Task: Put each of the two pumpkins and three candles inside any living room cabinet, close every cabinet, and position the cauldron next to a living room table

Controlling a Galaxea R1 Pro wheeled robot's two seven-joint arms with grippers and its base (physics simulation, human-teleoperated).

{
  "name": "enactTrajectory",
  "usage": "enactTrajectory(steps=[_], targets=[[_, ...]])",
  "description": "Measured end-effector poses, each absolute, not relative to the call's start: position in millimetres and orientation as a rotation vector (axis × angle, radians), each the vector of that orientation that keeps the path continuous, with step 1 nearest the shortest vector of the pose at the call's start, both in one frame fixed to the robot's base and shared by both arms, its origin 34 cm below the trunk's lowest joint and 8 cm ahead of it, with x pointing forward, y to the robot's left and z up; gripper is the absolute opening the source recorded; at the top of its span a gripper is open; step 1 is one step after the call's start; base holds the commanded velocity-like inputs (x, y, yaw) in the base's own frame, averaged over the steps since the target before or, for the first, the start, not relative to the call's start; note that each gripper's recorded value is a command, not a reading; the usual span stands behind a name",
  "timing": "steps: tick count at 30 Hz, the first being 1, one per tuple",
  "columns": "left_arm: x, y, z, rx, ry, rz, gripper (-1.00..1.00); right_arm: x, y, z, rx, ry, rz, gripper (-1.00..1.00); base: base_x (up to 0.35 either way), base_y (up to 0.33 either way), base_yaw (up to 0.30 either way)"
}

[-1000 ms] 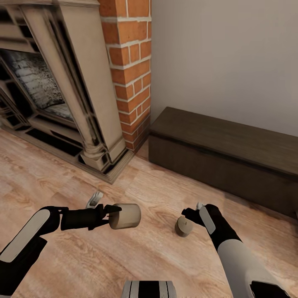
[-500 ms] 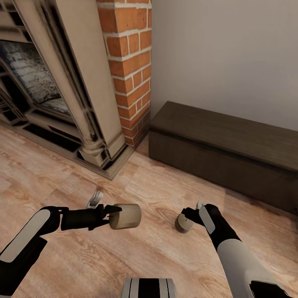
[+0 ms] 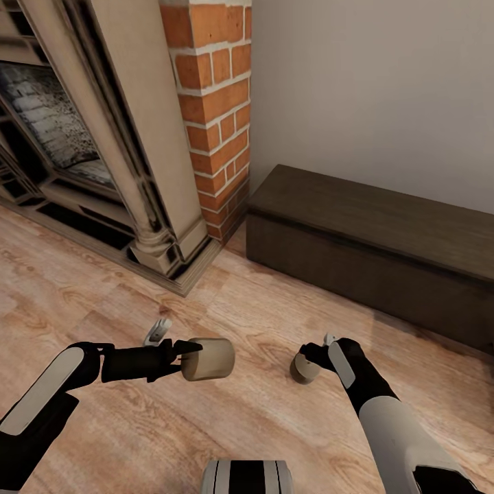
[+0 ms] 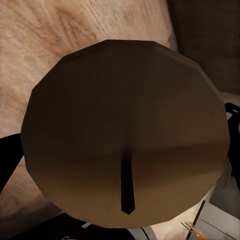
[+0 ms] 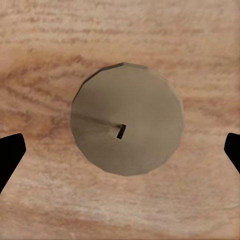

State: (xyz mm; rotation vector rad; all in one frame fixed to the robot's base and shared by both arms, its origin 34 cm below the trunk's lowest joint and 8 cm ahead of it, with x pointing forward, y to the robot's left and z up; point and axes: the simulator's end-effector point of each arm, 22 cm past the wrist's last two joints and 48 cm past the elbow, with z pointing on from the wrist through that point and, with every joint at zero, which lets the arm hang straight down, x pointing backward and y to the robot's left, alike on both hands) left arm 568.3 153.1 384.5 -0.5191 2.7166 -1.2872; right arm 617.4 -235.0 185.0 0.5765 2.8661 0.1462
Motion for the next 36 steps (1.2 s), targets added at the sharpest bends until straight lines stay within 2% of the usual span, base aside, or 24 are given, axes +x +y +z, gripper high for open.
enactTrajectory(steps=[9, 23, 36], targets=[[568.2, 153.0, 384.5, -0.519, 2.717, -1.287, -1.0, 617.7, -237.4, 185.0, 0.578, 2.863, 0.145, 1.0, 0.001, 0.0, 0.0], [567.7, 153.0, 383.9, -0.518, 2.719, -1.286, -1.0, 617.6, -236.7, 185.1, 0.578, 2.863, 0.146, 1.0, 0.133, 0.0, 0.0], [567.9, 152.8, 384.2, -0.52, 2.718, -1.289, -1.0, 619.2, -237.2, 184.9, 0.581, 2.854, 0.142, 1.0, 0.023, 0.0, 0.0]])
